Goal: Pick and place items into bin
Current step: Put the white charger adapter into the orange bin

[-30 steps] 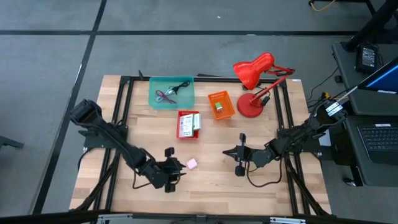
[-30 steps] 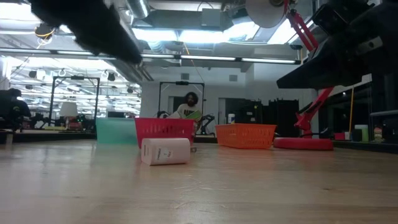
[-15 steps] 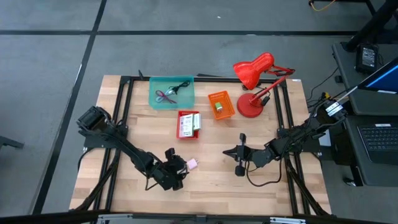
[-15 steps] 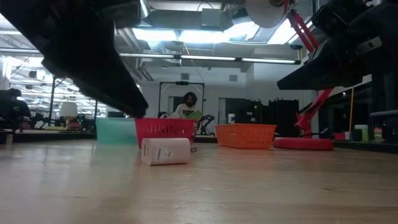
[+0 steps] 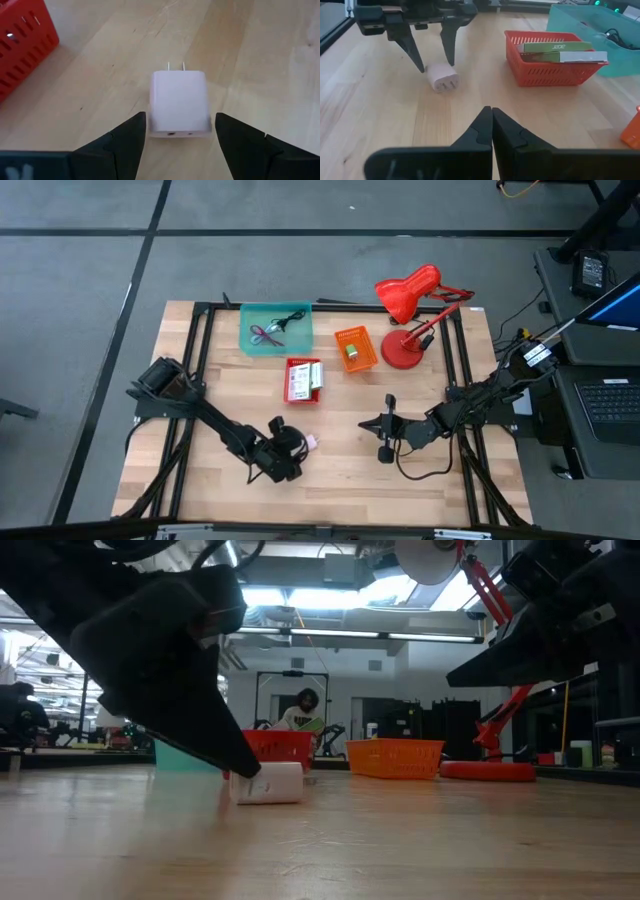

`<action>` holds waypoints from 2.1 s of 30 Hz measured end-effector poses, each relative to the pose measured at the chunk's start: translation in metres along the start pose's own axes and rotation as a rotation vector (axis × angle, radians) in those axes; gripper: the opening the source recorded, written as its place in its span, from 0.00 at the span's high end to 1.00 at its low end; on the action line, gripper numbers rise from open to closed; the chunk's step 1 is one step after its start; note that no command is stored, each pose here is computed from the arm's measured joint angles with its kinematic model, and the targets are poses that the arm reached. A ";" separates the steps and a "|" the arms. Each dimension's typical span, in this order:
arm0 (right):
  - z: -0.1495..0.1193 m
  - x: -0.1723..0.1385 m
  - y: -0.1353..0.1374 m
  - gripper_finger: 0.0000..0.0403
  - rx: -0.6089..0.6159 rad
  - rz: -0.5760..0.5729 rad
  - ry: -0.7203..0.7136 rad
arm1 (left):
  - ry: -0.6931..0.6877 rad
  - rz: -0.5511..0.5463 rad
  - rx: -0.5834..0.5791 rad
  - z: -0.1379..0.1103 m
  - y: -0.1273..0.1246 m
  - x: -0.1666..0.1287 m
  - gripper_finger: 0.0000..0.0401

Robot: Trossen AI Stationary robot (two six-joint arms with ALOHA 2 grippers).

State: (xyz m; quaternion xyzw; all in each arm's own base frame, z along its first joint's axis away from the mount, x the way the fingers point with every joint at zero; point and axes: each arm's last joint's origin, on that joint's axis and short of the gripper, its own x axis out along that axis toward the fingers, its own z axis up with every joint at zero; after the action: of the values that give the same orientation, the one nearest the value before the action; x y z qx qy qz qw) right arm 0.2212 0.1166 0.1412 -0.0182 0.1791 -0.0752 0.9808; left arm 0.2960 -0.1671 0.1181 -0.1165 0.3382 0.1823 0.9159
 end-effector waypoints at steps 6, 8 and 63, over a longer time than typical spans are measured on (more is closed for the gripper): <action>-0.001 0.000 0.000 1.00 -0.004 -0.001 0.005 | 0.003 -0.005 -0.014 0.003 0.002 0.003 0.42; -0.001 0.000 0.000 1.00 -0.004 -0.001 0.005 | 0.009 -0.008 -0.016 0.003 0.002 0.004 0.42; -0.005 0.000 -0.001 1.00 -0.007 -0.011 0.042 | -0.052 -0.067 0.226 0.051 0.054 -0.069 0.53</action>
State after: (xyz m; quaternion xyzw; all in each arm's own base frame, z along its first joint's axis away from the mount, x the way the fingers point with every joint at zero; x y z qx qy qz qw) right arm 0.2190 0.1152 0.1365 -0.0212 0.1999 -0.0804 0.9763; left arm 0.2549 -0.1185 0.1969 -0.0188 0.3286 0.1154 0.9372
